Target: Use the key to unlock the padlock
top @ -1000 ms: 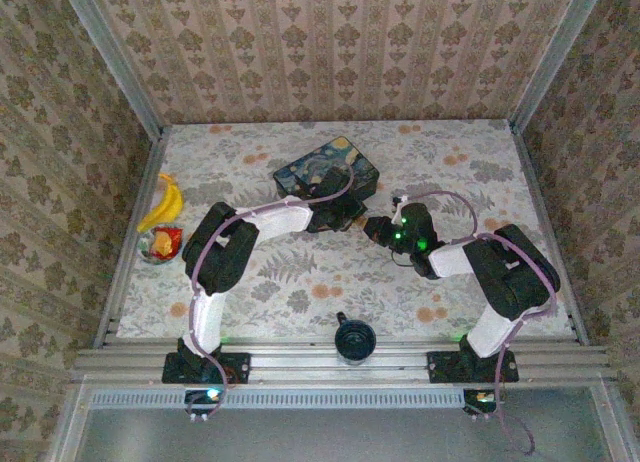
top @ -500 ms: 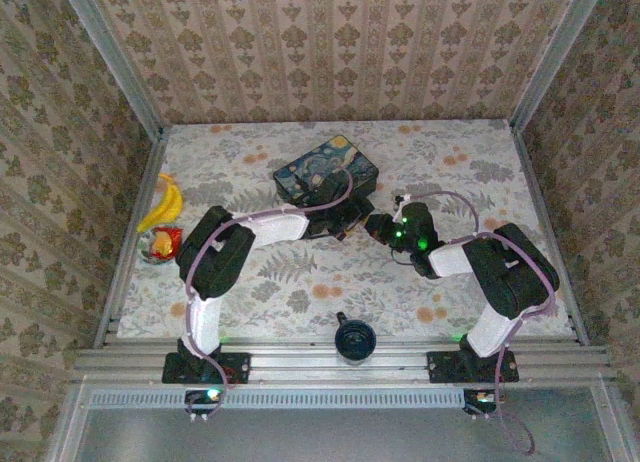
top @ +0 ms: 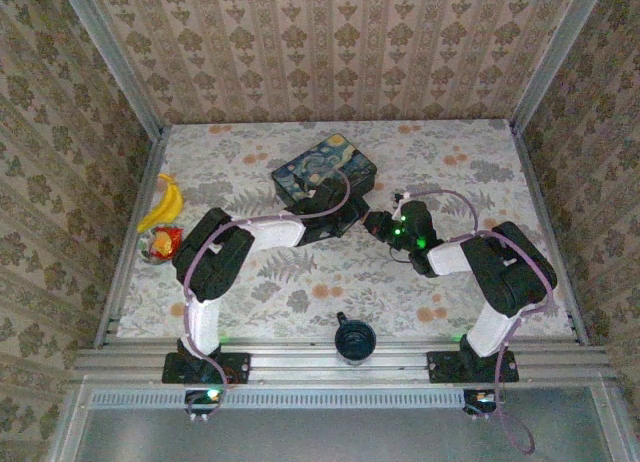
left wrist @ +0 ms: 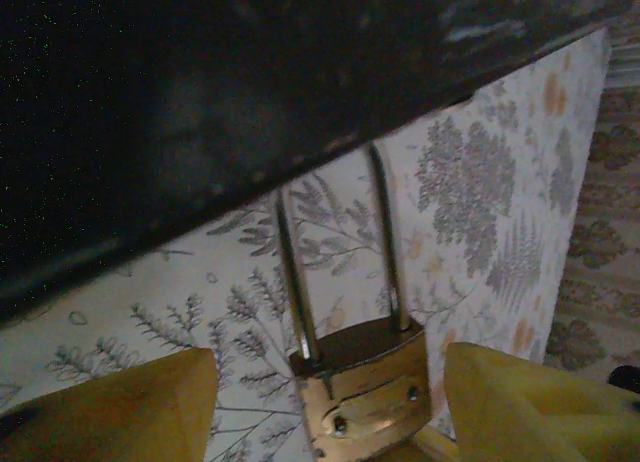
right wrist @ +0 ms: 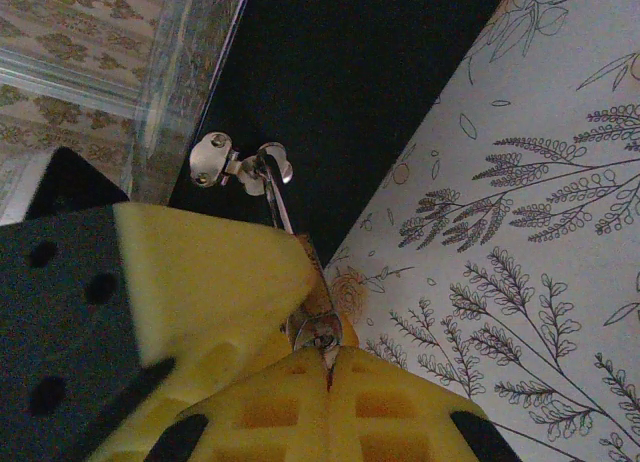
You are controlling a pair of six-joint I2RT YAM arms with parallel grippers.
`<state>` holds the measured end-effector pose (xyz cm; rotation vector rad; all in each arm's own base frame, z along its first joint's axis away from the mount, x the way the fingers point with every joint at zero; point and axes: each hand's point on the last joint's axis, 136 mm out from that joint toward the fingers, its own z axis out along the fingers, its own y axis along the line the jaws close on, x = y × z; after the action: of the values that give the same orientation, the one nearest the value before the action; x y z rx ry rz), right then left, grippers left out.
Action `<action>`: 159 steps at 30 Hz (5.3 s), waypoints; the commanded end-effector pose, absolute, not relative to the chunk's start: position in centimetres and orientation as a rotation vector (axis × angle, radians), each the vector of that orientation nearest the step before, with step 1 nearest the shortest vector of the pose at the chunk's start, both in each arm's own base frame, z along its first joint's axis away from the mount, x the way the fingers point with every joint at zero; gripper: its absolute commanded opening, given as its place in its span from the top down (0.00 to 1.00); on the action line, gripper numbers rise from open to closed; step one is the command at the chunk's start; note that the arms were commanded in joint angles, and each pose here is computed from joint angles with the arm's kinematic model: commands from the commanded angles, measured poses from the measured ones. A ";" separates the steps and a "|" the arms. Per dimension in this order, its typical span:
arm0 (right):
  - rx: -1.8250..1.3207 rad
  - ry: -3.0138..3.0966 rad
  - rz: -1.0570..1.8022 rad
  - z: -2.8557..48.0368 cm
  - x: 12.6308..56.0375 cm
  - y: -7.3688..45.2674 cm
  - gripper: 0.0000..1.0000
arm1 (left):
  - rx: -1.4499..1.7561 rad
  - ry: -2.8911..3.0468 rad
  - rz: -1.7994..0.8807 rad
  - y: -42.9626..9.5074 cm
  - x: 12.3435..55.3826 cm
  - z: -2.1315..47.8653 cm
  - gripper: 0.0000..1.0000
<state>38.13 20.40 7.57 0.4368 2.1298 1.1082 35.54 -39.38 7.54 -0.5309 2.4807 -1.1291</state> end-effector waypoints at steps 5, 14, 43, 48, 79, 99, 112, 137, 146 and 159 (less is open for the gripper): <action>0.410 2.038 1.138 9.9 39.9 21.3 1.00 | -0.516 2.369 -1.175 -39.4 37.2 8.1 0.48; 0.415 2.037 1.158 9.6 40.2 21.9 1.00 | -0.510 2.343 -1.170 -39.2 37.6 7.7 0.72; 0.496 1.981 1.159 11.5 42.4 22.0 0.77 | -0.455 2.340 -1.248 -39.1 35.9 9.1 1.00; 0.432 2.095 0.981 10.8 40.5 20.9 0.58 | -0.456 2.343 -1.232 -38.1 35.9 9.6 1.00; -0.411 2.317 0.279 11.0 32.6 23.4 0.76 | -0.501 2.708 -1.165 -35.6 31.8 8.3 1.00; -0.505 2.331 0.078 9.1 34.4 24.2 0.72 | -0.489 2.695 -1.216 -36.1 32.1 8.9 1.00; -0.534 2.314 0.040 8.2 35.1 24.4 0.70 | -0.483 2.691 -1.257 -36.6 32.1 9.3 1.00; -0.548 2.273 -0.036 6.3 36.2 23.8 0.69 | -0.456 2.685 -1.317 -37.1 32.0 10.6 1.00; -0.413 2.320 0.148 5.7 36.7 23.3 0.90 | -0.441 2.676 -1.340 -37.3 31.9 11.1 1.00; -0.051 2.378 0.587 7.0 38.7 22.9 1.00 | -0.424 2.686 -1.377 -37.8 31.6 10.8 1.00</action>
<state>37.08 24.69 7.47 -0.2486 2.3631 0.5318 33.99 -35.04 8.19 -0.5353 2.6353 -1.1764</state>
